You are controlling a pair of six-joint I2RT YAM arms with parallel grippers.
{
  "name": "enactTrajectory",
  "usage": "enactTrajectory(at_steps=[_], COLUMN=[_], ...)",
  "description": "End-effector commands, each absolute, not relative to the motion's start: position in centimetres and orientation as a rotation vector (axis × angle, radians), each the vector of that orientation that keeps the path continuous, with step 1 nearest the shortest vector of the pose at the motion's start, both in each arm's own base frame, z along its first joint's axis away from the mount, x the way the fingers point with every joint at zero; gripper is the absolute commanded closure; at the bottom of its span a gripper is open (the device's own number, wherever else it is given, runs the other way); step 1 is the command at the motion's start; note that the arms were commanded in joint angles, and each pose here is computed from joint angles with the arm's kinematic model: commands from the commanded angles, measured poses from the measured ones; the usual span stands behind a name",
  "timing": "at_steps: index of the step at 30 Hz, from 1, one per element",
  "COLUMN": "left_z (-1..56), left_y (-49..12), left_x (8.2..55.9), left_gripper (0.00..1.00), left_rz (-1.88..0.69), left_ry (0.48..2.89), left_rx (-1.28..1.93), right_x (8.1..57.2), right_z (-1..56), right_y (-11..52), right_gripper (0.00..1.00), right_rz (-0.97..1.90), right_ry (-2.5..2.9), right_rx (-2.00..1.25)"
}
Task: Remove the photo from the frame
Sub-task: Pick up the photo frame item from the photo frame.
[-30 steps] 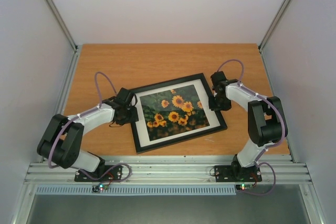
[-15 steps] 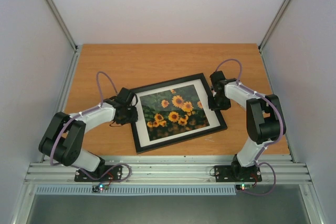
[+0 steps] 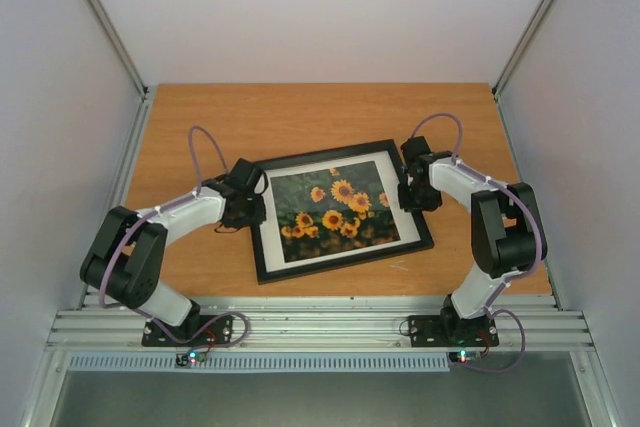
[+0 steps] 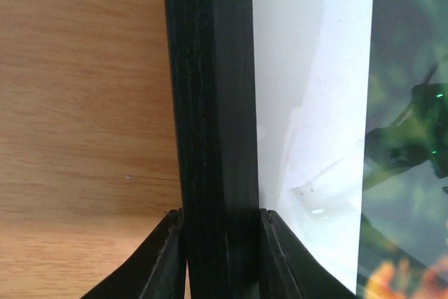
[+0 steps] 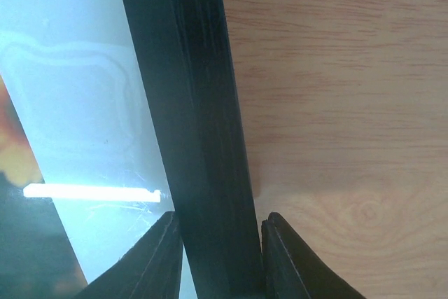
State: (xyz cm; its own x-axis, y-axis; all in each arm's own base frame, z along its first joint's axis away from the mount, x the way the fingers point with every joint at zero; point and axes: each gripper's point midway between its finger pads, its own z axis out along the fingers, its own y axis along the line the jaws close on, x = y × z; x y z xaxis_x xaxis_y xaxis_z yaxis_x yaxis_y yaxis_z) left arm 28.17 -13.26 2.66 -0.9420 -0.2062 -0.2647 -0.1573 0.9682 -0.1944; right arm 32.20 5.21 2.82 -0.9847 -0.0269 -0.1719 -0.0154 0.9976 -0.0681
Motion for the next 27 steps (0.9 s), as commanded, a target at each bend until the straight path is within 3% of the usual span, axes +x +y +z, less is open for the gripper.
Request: enactTrajectory(at_steps=[1,27], left_z=[6.1,8.7], left_y=[-15.6,-14.1], left_x=[29.6,30.9], left_gripper=[0.92,0.97], left_rz=[-0.341,-0.26], left_ry=[2.751,2.626], left_rx=[-0.133,-0.163], right_x=[33.8,34.8], right_z=[4.6,8.3], right_y=[3.8,4.2], right_gripper=[0.95,0.99], right_rz=[-0.191,-0.128], right_ry=[2.853,2.742], right_rx=[0.086,0.095])
